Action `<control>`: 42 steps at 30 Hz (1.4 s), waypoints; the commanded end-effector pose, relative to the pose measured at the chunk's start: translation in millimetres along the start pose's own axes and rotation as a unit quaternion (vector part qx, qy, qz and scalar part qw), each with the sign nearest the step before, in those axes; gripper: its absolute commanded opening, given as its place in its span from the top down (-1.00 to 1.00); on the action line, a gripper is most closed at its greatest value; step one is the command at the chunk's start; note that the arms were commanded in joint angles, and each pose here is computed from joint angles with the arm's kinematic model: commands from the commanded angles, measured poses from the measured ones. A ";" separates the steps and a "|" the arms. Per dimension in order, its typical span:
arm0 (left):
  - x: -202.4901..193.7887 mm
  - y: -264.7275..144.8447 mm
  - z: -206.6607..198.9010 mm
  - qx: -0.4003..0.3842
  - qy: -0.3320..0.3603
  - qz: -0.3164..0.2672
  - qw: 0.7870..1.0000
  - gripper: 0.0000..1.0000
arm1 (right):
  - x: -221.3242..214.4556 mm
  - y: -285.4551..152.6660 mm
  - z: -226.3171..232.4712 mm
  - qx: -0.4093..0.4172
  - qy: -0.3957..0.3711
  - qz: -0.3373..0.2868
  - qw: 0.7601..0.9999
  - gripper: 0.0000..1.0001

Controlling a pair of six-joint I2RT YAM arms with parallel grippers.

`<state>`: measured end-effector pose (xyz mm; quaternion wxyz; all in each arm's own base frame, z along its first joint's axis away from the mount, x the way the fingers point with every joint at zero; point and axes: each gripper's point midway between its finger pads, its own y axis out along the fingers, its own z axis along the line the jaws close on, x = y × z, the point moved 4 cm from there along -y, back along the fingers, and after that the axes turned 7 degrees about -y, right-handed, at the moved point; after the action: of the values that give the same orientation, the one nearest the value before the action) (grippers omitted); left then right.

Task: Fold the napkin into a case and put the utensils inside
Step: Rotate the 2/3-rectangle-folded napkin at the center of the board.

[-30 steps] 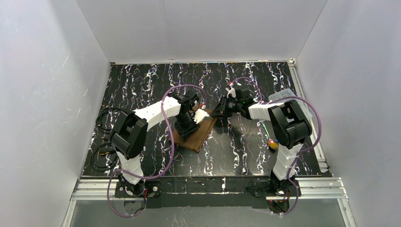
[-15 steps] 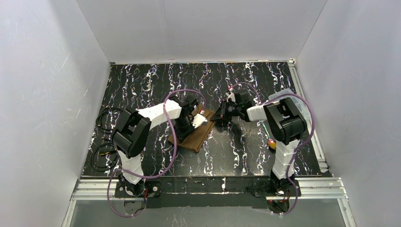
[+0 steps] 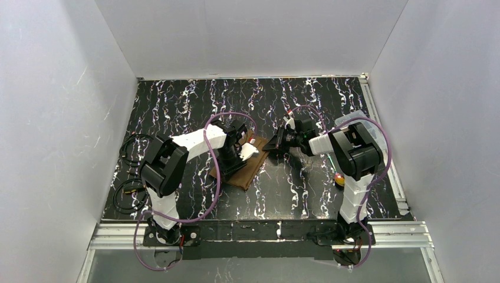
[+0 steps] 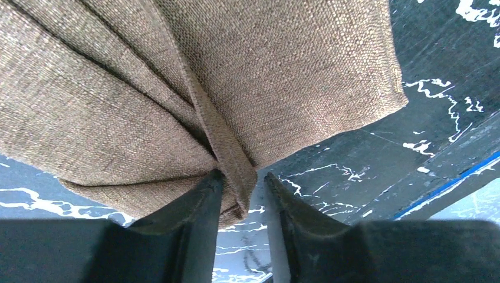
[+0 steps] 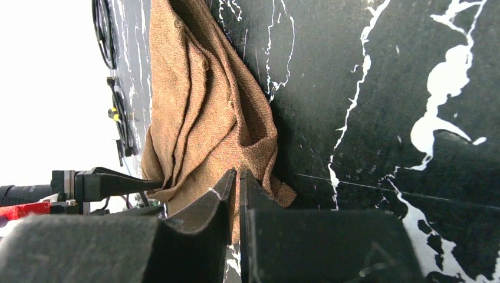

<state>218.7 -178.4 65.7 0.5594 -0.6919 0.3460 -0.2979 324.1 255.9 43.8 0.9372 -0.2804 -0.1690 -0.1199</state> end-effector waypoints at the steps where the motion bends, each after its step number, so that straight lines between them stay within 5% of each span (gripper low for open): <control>1: -6.4 -1.2 -6.4 -0.012 -0.001 0.010 1.000 0.30 | -18.4 0.3 -23.5 -0.037 0.023 0.016 0.999 0.68; 8: -10.3 8.6 4.2 0.015 0.010 0.022 1.000 0.43 | -19.8 -0.5 -21.9 -0.033 0.028 0.014 0.999 0.68; 18: -7.0 7.2 5.7 0.022 0.015 0.009 1.000 1.00 | -22.8 -2.1 -23.7 -0.038 0.033 0.016 0.999 0.70; 42: -30.1 6.3 -1.4 0.018 0.094 0.036 0.995 1.00 | -19.7 -3.8 -20.8 -0.040 0.037 0.009 0.998 0.71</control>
<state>215.3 -166.7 61.4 0.5455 -0.6513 0.3853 -0.3603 321.2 254.9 41.9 0.9393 -0.2753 -0.1591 -0.1292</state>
